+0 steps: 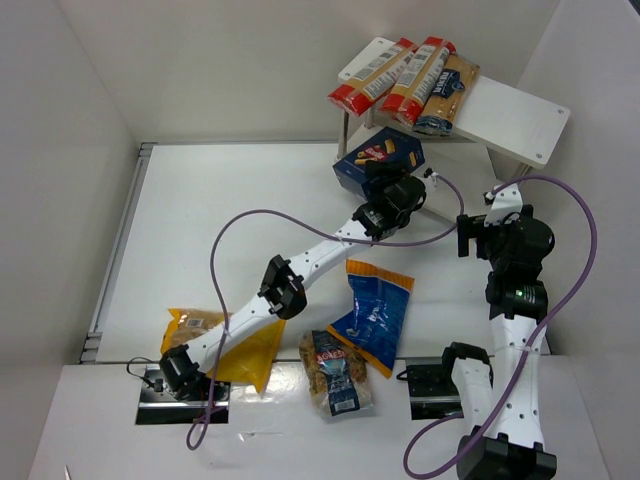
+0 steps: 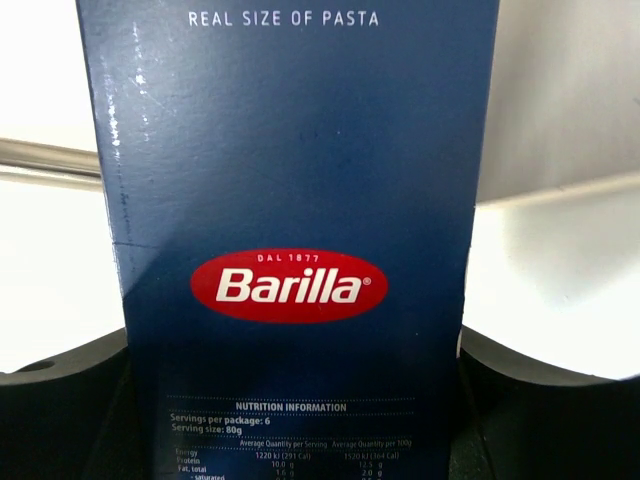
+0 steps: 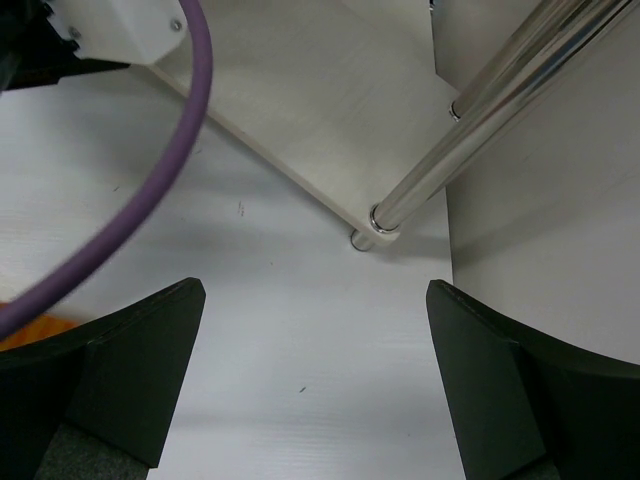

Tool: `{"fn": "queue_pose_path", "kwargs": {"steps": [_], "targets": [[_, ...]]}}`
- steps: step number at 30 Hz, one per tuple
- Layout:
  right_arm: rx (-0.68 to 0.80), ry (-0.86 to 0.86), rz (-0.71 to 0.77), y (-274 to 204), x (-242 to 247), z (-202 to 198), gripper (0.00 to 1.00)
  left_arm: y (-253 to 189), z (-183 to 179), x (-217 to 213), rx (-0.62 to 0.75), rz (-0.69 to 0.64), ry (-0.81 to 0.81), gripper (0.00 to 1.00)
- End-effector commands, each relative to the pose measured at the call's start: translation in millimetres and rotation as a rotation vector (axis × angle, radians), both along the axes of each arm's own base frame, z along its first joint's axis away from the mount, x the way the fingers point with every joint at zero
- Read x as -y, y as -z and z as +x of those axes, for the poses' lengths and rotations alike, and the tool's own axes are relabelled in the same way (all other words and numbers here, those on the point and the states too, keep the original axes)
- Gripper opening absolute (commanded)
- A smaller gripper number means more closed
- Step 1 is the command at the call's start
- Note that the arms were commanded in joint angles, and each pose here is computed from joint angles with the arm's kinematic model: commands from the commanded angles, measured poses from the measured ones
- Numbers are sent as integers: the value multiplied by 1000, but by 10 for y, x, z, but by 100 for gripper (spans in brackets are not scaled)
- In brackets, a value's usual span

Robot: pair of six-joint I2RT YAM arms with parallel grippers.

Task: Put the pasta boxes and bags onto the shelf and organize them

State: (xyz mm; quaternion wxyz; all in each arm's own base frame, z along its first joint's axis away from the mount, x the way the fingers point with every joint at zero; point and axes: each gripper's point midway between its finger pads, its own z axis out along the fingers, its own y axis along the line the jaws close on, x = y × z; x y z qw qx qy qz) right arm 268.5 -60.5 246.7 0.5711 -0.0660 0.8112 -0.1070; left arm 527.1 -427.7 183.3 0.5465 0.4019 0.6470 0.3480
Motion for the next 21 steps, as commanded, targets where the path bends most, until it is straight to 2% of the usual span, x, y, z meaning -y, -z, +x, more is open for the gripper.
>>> {"fn": "queue_pose_path", "kwargs": {"steps": [1, 9, 17, 21], "targets": [[14, -10, -6, -41, -6, -14, 100, -545, -74, -78, 122, -91, -57, 0], [6, -18, -1, -18, -19, 1, 100, -652, 41, -182, 208, -40, -92, 1], [-12, -18, 4, 7, -14, 17, 100, -665, 230, -424, 297, 49, -154, 13], [-12, -18, 5, 7, -14, 17, 100, -656, 246, -386, 312, 55, -135, 22]]}}
